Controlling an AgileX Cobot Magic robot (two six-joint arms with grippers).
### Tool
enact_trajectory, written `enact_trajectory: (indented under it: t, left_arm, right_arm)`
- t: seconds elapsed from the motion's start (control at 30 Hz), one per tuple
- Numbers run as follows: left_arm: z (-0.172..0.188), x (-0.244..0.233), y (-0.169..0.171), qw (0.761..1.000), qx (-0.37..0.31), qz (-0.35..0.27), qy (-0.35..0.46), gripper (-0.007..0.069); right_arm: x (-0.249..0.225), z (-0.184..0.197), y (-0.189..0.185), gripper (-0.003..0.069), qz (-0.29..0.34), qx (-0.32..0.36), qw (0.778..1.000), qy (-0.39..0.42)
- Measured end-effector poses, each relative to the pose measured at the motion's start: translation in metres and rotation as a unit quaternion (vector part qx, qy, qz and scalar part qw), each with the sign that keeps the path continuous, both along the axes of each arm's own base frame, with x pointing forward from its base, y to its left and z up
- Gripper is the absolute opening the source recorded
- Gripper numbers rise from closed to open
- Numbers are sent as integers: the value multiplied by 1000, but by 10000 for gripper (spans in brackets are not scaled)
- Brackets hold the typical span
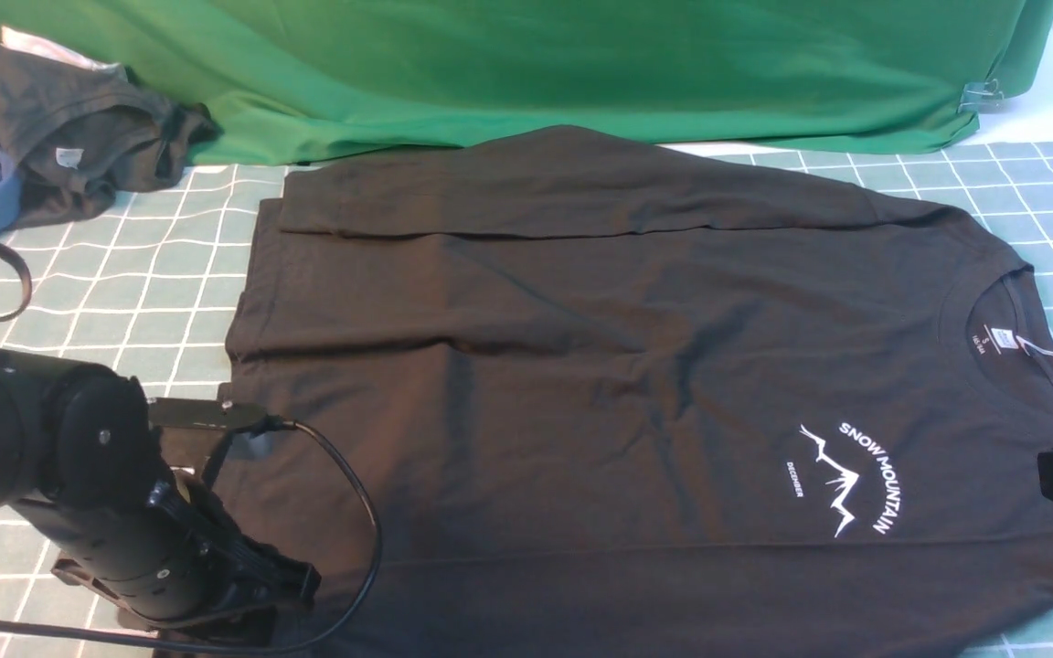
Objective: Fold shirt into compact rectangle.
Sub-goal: 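Grasp the left edge of the dark T-shirt lying flat on the table, then fold the left side of the black T-shirt inward over its body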
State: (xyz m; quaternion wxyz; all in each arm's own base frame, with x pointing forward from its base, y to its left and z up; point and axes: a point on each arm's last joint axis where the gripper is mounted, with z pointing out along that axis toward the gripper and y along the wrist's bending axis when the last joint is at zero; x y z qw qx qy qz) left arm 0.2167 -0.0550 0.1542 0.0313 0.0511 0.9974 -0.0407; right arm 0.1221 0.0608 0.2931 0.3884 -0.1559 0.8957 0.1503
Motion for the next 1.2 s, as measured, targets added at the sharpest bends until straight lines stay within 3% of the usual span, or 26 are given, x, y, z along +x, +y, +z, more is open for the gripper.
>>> enact_trajectory:
  t: [0.1,0.17,0.37,0.5,0.87,1.2]
  left_arm:
    - [3,-2,0,999,4,-5,36,42]
    - [5,-5,0,999,6,-8,53,16]
    - [25,-8,1,1000,1,-12,25,5]
    - [51,-3,2,999,2,-11,-35,6]
    - [127,54,-1,984,12,-2,-180,6]
    - [116,110,16,983,43,23,-178,6]
  right_arm:
    - [0,0,0,27,0,0,1000,0]
    - [0,0,0,29,0,0,1000,0]
    - [0,0,0,29,0,0,1000,0]
    - [0,0,0,29,0,0,1000,0]
    - [1,1,0,35,-1,2,1000,-5]
    - [1,1,0,40,-2,3,1000,-4]
